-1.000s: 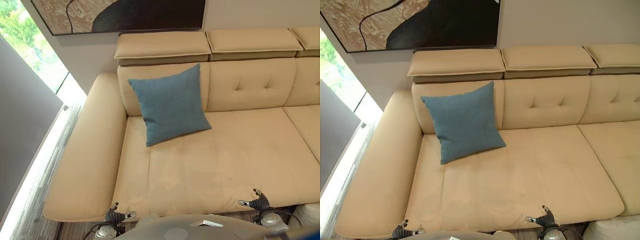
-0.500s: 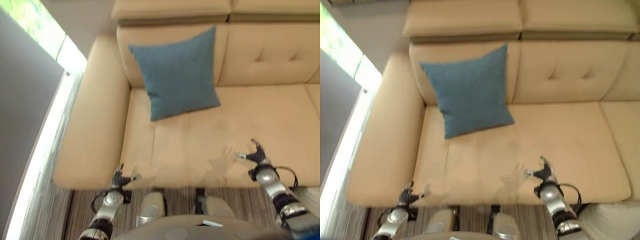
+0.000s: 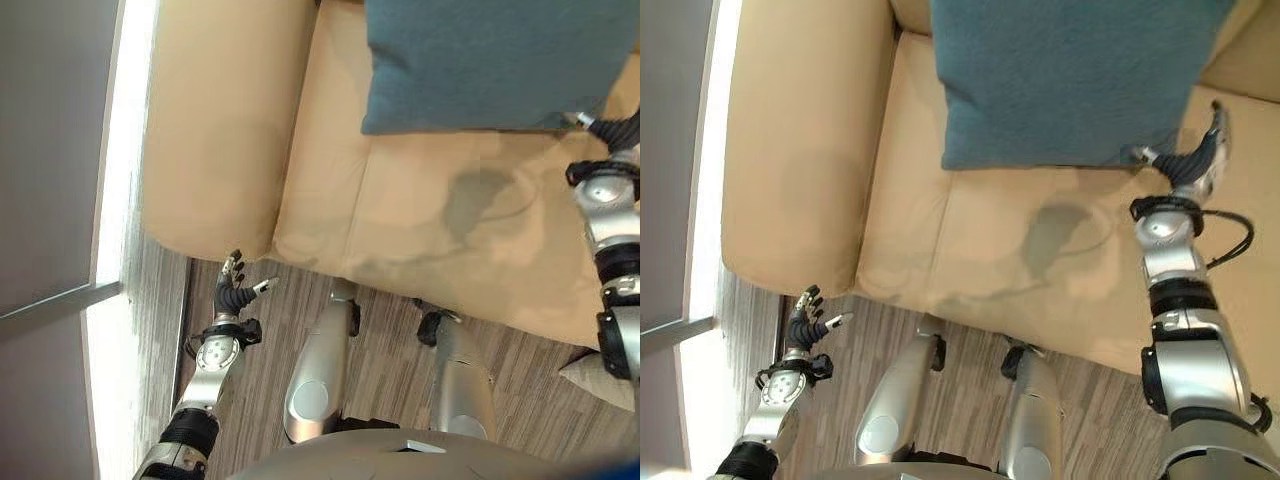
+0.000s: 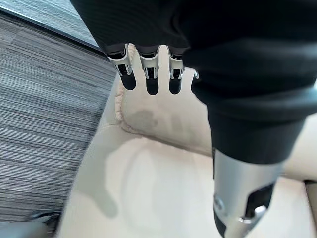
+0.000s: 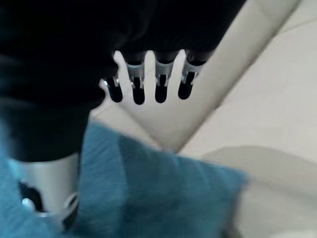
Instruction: Pick up all the scattered cushions and arrange them neatly on the sofa.
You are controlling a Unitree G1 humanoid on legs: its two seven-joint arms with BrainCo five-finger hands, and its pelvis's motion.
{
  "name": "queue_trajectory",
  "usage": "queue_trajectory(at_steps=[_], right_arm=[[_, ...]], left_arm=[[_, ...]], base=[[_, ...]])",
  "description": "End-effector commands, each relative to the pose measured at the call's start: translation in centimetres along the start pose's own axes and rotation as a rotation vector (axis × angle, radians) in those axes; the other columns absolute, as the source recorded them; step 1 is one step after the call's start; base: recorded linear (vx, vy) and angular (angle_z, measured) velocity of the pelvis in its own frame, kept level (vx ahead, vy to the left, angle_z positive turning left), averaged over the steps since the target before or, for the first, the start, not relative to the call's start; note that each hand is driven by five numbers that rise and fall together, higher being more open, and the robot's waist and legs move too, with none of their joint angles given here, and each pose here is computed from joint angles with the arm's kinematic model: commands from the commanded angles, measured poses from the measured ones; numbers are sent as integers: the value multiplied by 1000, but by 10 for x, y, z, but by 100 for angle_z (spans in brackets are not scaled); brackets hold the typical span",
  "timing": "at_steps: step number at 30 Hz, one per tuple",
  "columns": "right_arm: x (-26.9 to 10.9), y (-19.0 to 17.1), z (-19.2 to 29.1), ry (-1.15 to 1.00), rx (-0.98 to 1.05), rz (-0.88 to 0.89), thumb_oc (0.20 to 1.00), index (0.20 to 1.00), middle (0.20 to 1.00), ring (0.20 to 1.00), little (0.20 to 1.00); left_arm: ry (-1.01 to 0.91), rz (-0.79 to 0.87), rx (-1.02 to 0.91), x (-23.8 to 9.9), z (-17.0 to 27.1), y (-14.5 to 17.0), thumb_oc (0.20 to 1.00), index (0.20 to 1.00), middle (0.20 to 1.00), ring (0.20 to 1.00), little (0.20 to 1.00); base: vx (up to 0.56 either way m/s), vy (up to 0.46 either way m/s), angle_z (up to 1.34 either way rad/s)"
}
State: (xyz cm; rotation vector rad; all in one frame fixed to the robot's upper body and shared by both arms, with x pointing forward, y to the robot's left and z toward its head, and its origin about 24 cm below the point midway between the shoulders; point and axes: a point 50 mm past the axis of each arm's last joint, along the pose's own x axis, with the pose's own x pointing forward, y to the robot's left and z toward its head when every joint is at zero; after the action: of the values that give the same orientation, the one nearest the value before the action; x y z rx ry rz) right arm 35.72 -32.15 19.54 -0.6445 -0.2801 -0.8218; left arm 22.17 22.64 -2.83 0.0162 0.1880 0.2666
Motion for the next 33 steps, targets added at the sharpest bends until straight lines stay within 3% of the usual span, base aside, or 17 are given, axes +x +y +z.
queue_trajectory(at_steps=[1,5,6,7,9,10,11,21,33], right_arm=[[3,-20,-12,-52,-120,-76,1000,1000,1000,1000,1000],[19,-33,-1,-69,-114,-90,1000,1000,1000,1000,1000],[24,-37,4,-72,-84,-84,542,542,542,542,542],[26,-38,7,-84,-75,-73,200,200,200,200,200],[24,-33,12,-103,-34,-52,200,200,200,200,200],[12,-4,29,-128,59,6,200,200,200,200,200],[14,-1,35,-126,74,-7,200,200,200,200,200],[-6,38,33,-40,136,96,200,200,200,200,200],[-34,72,42,-35,181,194,200,200,200,200,200]], left_arm=[[-40,3,0,-1,3,8,1000,1000,1000,1000,1000],[-57,-28,-16,-1,7,3,1000,1000,1000,1000,1000],[-60,-42,-17,-1,8,1,1000,1000,1000,1000,1000],[-60,-47,-23,-2,8,0,1000,1000,1000,1000,1000],[-53,-55,-34,-3,7,-2,1000,1000,1000,1000,1000],[-28,-41,-2,25,12,-21,1000,1000,1000,1000,1000],[-28,-42,8,30,13,-22,1000,1000,1000,1000,1000],[38,-12,-25,30,2,-17,1000,1000,1000,1000,1000],[-22,41,-37,49,24,-14,1000,1000,1000,1000,1000]], base=[[-5,35,19],[0,10,2],[13,-2,4],[18,-11,7],[32,5,5],[50,26,1],[58,16,-1],[7,-9,-1],[-18,10,-1]])
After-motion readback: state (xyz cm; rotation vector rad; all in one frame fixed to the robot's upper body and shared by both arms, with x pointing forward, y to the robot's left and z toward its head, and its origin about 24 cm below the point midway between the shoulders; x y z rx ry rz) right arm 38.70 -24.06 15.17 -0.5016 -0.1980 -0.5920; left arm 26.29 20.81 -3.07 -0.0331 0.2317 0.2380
